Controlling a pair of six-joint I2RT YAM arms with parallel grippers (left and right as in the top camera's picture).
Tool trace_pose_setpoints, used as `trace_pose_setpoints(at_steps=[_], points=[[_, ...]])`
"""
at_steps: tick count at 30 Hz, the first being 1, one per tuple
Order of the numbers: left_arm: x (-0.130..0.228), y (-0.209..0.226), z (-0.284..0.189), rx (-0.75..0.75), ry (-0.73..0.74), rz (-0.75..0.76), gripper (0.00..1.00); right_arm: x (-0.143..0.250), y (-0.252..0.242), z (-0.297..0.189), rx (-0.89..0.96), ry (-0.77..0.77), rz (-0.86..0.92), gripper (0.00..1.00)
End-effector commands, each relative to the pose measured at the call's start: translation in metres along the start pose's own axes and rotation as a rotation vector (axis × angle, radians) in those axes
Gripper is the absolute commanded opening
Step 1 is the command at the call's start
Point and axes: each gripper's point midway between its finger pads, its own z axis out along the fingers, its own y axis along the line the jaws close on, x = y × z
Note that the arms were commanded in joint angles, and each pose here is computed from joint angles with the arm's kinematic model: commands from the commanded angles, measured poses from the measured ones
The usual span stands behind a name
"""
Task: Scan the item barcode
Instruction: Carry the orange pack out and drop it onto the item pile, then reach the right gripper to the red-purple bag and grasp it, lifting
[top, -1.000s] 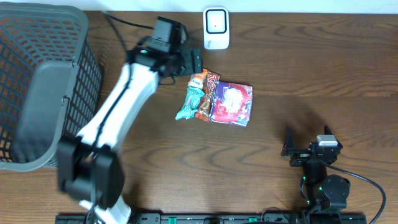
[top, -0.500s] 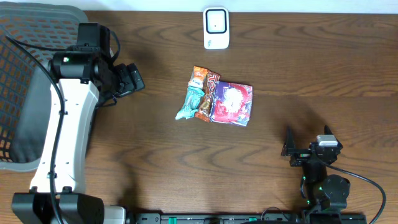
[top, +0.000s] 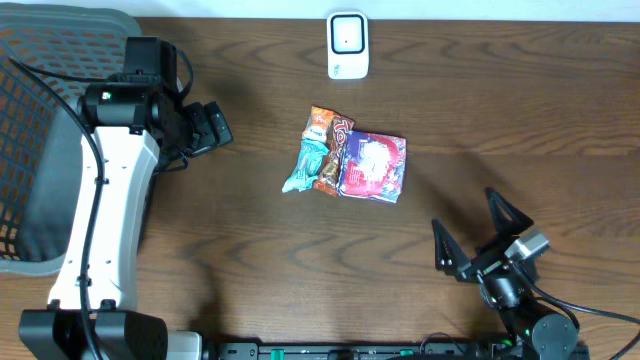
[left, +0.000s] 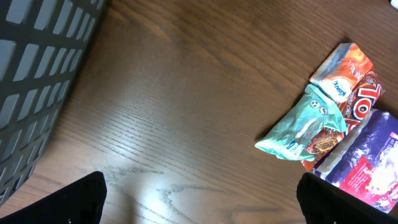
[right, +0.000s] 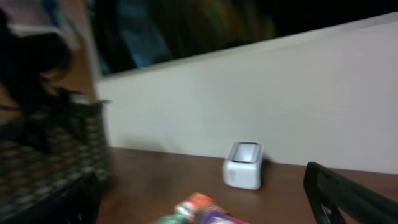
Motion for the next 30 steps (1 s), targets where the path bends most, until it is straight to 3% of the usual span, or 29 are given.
trace_pose_setpoints(at_steps=[1,3,4,7,9,13,17,19,21,24,30], points=[[0.0,0.003,-0.004,-0.006,-0.011,-0.002,0.98,-0.074,0.019,-0.008,-0.038,-0.27,-0.03,0.99],[0.0,0.003,-0.004,-0.006,-0.011,-0.002,0.98,-0.109,0.017,-0.007,0.02,-0.311,-0.055,0.99],[0.0,0.003,-0.004,-0.006,-0.011,-0.002,0.98,-0.12,0.018,0.002,0.04,-0.26,-0.104,0.99],[0.0,0.003,-0.004,-0.006,-0.011,-0.002,0.98,-0.113,0.006,0.044,0.062,0.08,-0.165,0.99],[0.0,0.003,-0.004,-0.006,-0.011,-0.002,0.98,-0.078,-0.017,0.086,0.036,0.476,-0.052,0.99],[0.0,0.003,-0.004,-0.006,-0.011,-0.002,0.98,-0.043,-0.024,0.116,-0.059,0.788,0.201,0.99],[0.0,0.003,-0.004,-0.006,-0.011,-0.002,0.98,-0.001,-0.012,0.127,-0.176,0.93,0.593,0.99],[0.0,0.003,-0.004,-0.006,-0.011,-0.003,0.98,0.021,-0.019,0.131,-0.154,0.98,0.658,0.95],[0.0,0.003,-0.004,-0.006,-0.011,-0.002,0.98,0.058,-0.02,0.133,-0.123,1.078,0.647,0.99],[0.0,0.003,-0.004,-0.006,-0.011,-0.002,0.98,0.117,-0.034,0.111,0.139,1.308,0.473,0.99],[0.0,0.003,-0.004,-0.006,-0.011,-0.002,0.98,0.124,-0.037,0.108,0.218,1.337,0.421,0.99]])
